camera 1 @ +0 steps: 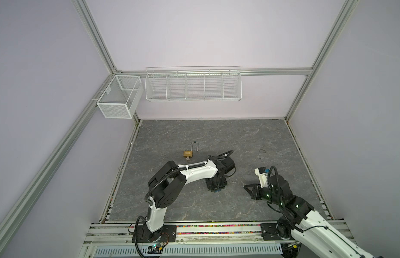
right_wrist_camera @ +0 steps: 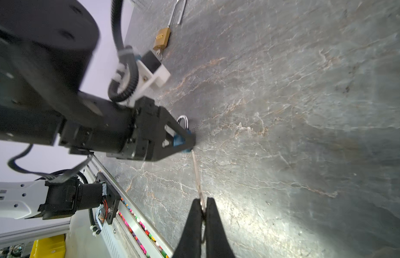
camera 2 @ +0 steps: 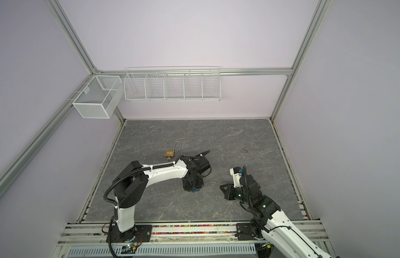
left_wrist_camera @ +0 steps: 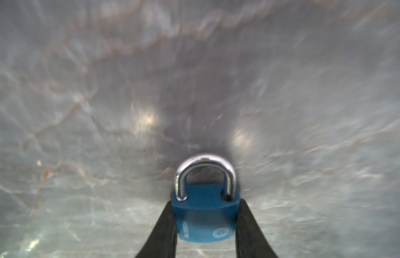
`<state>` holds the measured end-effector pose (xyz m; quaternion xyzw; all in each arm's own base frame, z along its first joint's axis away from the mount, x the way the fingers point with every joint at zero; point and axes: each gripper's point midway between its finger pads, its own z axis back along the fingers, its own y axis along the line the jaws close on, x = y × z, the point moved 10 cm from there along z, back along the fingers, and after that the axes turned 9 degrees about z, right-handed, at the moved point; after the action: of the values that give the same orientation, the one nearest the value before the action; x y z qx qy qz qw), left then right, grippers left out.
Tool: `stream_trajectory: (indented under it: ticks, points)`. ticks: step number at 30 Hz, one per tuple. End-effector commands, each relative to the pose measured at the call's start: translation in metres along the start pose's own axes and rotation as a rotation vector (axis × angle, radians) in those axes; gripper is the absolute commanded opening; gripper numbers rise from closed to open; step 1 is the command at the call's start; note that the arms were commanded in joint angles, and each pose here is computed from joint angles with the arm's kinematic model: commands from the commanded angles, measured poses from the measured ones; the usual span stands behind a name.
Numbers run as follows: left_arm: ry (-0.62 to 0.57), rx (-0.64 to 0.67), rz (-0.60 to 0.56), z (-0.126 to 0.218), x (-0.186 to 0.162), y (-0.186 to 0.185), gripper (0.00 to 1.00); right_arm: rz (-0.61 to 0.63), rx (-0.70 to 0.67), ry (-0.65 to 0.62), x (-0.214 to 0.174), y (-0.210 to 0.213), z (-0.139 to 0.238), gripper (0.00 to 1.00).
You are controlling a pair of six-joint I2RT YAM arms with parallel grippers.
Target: Unlock with the key
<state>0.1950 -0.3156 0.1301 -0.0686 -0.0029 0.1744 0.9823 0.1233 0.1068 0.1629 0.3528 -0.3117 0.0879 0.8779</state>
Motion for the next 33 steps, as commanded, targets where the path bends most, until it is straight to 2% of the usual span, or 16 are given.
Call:
stream_trajectory:
  ticks: [1, 4, 7, 13, 16, 23, 33]
  points:
    - [-0.083, -0.18, 0.083, 0.027, 0.008, -0.013, 0.0, 0.028, 0.077, -0.034, 0.007, 0.007, -0.001, 0.06]
    - [-0.059, -0.207, 0.109, 0.026, 0.007, -0.016, 0.0, 0.062, 0.105, -0.012, 0.006, 0.009, -0.002, 0.06]
    - [-0.083, -0.218, 0.136, 0.032, 0.004, -0.015, 0.0, 0.061, 0.14, 0.003, 0.004, 0.009, -0.008, 0.06]
    - [-0.086, -0.415, 0.274, 0.047, -0.002, -0.012, 0.0, 0.046, 0.208, -0.069, 0.001, 0.006, -0.015, 0.06]
    - [-0.07, -0.512, 0.304, 0.052, -0.004, -0.011, 0.0, 0.069, 0.227, -0.075, 0.003, 0.009, -0.015, 0.06]
    - [-0.083, -0.548, 0.335, 0.06, -0.01, -0.012, 0.0, 0.049, 0.242, -0.009, 0.006, 0.009, -0.028, 0.06]
    - [-0.093, -0.572, 0.349, 0.064, -0.013, -0.012, 0.0, 0.051, 0.213, 0.009, 0.022, 0.015, -0.039, 0.06]
